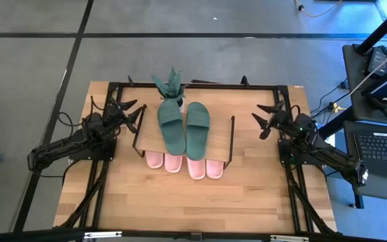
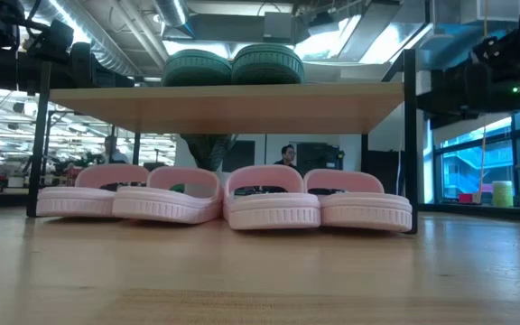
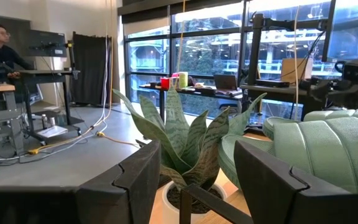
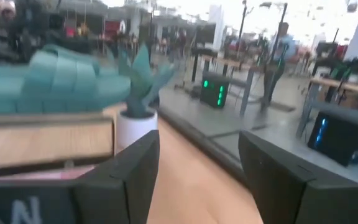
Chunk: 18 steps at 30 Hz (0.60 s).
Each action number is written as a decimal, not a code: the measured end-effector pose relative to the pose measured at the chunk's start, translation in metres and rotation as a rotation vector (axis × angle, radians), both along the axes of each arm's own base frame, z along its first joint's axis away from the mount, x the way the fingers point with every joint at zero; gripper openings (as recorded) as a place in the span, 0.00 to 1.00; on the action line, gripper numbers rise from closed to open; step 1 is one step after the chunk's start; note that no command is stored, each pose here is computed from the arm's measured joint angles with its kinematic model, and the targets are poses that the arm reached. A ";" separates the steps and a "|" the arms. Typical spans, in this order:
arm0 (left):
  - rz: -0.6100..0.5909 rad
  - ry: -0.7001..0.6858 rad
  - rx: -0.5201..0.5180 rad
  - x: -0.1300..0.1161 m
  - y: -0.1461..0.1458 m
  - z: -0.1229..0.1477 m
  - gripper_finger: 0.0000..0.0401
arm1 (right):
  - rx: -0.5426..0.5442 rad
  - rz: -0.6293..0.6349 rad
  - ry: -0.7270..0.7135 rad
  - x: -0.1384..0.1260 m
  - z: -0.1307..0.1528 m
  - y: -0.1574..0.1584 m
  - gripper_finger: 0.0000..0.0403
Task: Pick and place slides into the shelf
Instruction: Return to Home Position
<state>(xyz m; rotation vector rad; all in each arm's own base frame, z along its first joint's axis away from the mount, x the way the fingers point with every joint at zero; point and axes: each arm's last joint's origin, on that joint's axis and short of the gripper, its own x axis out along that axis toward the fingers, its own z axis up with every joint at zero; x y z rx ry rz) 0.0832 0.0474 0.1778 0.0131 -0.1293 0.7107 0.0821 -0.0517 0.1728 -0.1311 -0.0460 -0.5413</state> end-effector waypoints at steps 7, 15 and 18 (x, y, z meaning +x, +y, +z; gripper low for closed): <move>0.000 0.000 0.000 0.000 0.000 0.000 0.49 | 0.054 0.002 0.034 0.000 -0.005 0.000 0.55; 0.000 0.000 0.000 0.000 0.000 0.000 0.49 | 0.099 0.005 0.007 0.000 -0.005 0.000 0.55; 0.000 0.000 0.000 0.000 0.000 0.000 0.49 | 0.099 0.005 0.008 0.000 -0.005 0.000 0.55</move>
